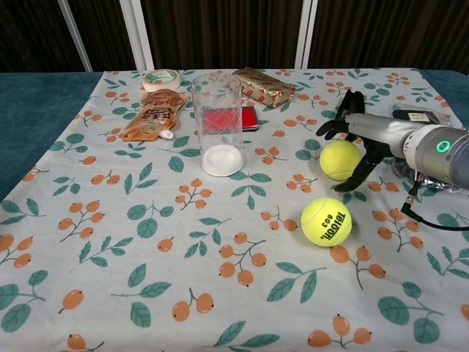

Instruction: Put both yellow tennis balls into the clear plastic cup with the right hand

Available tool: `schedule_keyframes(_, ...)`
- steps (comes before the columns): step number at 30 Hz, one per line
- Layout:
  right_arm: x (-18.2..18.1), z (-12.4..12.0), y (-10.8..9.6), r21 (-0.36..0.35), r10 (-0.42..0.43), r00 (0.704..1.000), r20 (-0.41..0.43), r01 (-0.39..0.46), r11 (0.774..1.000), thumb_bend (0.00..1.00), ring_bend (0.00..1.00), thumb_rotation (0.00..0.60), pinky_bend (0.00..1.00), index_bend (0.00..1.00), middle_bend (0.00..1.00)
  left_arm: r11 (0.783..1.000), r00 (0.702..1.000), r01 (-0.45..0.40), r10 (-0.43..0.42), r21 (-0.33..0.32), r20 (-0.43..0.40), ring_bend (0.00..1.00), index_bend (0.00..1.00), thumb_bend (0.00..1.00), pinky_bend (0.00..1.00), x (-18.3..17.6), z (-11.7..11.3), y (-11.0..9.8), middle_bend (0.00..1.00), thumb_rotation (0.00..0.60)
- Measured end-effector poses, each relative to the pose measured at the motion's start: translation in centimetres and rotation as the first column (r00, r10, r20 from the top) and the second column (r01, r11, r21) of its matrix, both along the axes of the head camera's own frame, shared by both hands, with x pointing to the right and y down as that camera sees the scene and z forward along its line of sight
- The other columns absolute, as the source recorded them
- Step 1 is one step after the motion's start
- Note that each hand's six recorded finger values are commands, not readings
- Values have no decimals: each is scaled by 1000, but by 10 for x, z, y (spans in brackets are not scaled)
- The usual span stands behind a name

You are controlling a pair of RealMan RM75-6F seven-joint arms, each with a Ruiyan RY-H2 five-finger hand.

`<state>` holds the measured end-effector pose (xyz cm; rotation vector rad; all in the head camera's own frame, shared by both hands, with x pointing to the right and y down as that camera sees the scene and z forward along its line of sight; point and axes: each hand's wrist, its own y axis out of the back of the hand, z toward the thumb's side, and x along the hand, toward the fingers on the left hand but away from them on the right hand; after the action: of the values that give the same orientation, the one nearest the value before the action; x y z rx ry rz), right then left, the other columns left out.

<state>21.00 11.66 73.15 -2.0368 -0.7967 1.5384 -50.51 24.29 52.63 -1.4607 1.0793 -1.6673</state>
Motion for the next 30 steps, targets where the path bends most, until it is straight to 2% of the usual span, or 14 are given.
schedule_keyframes(8,-5,6,-4,27,0,1000,-8,0,1000,240,434,600,0,390,327,1000,1000,2,-2,1,1,0,118,39,49,0,0,0,0,600)
schedule_keyframes(13,-8,5,-11,63,8,1000,-15,-8,998,350,530,600,0,540,447,1000,1000,2,-2,1,0,0,129,39,49,-1,0,0,0,600)
schedule_keyframes(22,-7,-19,-36,129,33,999,15,-34,991,366,549,600,0,563,460,1000,1000,6,-6,1,-1,0,133,39,51,-1,-1,0,0,600)
schedule_keyframes(30,-8,-70,-92,218,57,996,62,-70,973,366,549,600,0,563,460,1000,1000,10,-10,1,-6,0,135,39,51,-2,-2,0,0,600)
